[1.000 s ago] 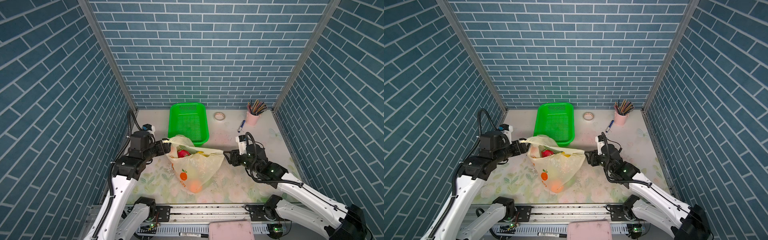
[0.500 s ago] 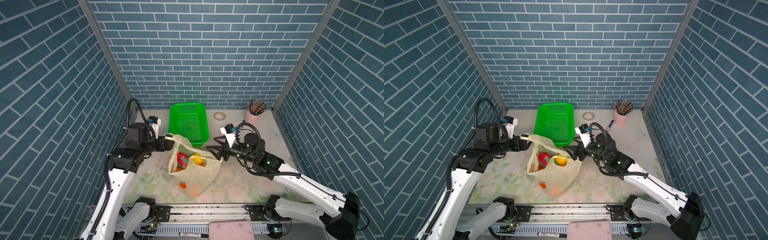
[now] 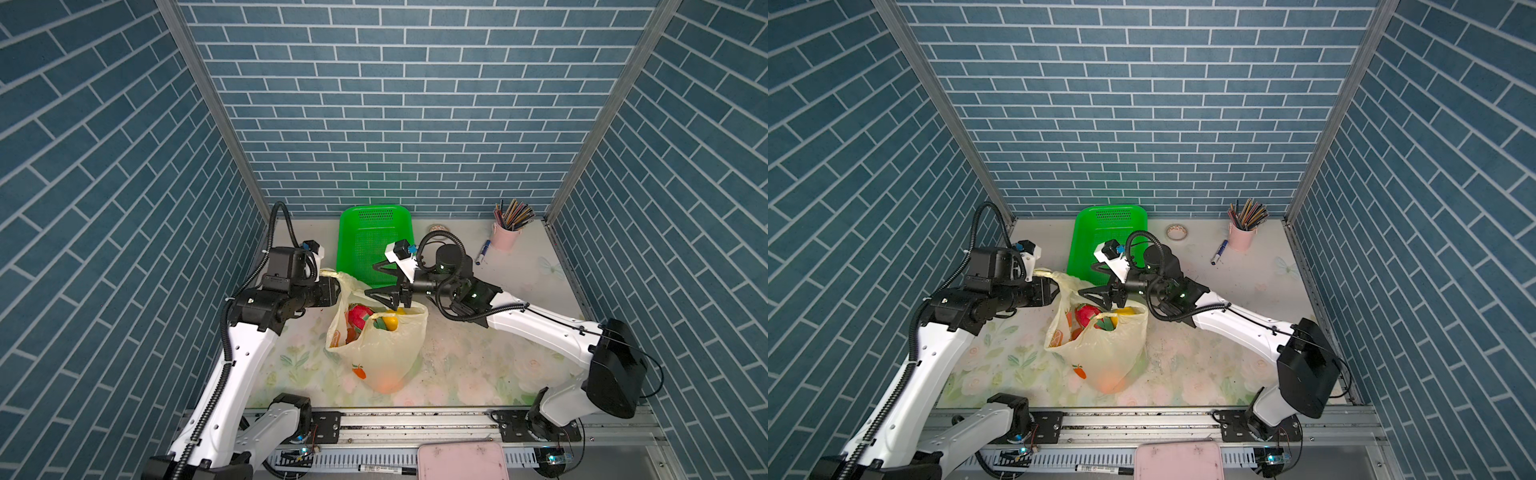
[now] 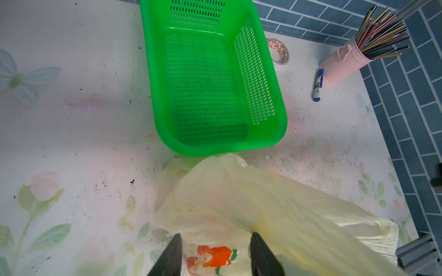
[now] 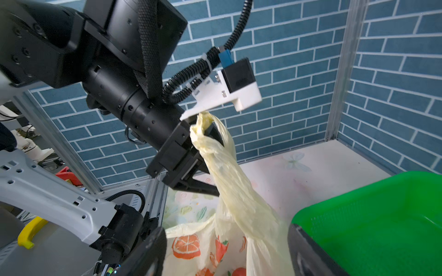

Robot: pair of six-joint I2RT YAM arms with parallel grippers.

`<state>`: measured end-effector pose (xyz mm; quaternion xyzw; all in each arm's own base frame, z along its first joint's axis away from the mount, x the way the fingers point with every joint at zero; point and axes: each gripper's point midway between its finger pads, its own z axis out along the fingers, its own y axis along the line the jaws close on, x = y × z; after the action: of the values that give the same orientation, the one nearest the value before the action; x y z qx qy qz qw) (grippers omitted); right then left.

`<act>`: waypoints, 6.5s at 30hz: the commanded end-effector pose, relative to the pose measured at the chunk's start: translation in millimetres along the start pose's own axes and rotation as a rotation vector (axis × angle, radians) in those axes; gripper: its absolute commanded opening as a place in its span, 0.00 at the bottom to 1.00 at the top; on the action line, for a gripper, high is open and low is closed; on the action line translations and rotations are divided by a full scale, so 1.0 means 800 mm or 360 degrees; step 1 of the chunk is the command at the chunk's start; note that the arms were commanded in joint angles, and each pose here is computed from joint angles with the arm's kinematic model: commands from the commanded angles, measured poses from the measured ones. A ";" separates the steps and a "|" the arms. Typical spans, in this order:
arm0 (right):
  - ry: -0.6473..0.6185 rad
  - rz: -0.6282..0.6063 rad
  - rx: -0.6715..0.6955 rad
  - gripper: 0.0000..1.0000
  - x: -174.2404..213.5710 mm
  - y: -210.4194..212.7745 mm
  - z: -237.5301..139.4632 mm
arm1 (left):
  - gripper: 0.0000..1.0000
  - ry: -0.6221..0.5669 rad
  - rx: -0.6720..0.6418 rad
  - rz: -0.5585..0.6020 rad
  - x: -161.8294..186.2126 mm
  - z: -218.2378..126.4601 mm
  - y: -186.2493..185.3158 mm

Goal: Untie the knot of the plastic bag and take out the fruit

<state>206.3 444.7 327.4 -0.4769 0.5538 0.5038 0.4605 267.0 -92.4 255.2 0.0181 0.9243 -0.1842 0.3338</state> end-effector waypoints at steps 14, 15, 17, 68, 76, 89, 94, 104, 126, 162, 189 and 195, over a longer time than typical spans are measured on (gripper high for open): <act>-0.0130 -0.0019 -0.0452 0.42 -0.028 0.017 0.060 | 0.47 0.0127 0.0039 0.0077 0.021 0.017 -0.007; -0.0123 -0.0011 -0.0457 0.41 -0.025 0.018 0.061 | 0.47 0.0126 0.0047 0.0079 0.020 0.018 -0.008; -0.0111 -0.0001 -0.0470 0.40 -0.021 0.018 0.064 | 0.47 0.0113 0.0065 0.0080 0.017 0.017 -0.011; 0.0356 0.0411 0.0759 0.78 0.071 -0.075 -0.065 | 0.77 0.0071 -0.0165 0.0081 0.064 0.025 -0.031; 0.0554 0.0268 0.0357 0.79 0.107 -0.026 -0.028 | 0.79 0.0122 -0.0364 0.0081 0.082 0.047 0.002; 0.0749 0.0125 0.1019 0.41 0.127 -0.117 -0.052 | 0.79 0.0101 -0.0681 -0.0118 0.083 0.034 0.063; 0.0615 0.0376 0.1201 0.36 0.121 -0.156 -0.091 | 0.79 0.0123 -0.0730 -0.0211 0.091 0.031 0.085; 0.0579 0.0769 0.1170 0.48 0.135 -0.178 -0.115 | 0.79 0.0112 -0.0577 -0.0164 0.085 0.030 0.071; 0.0247 0.0533 0.0682 0.64 0.000 -0.063 -0.068 | 0.78 -0.0297 0.0296 -0.0038 -0.006 -0.068 -0.070; 0.1566 0.0816 0.0165 0.46 0.345 0.131 -0.123 | 0.80 0.0228 0.0091 -0.0246 0.157 0.105 -0.032; 0.0708 0.0494 0.0400 0.73 0.120 0.088 -0.083 | 0.84 -0.0050 0.0283 -0.0294 0.128 0.064 -0.053; 0.0769 0.0507 0.0404 0.70 0.122 0.073 -0.043 | 0.84 -0.0126 0.0171 -0.0355 0.118 0.047 -0.036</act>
<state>130.1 395.4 254.9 -0.4280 0.7614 0.3845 0.2988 211.1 -153.9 169.8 -0.0475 0.8968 -0.2900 0.3307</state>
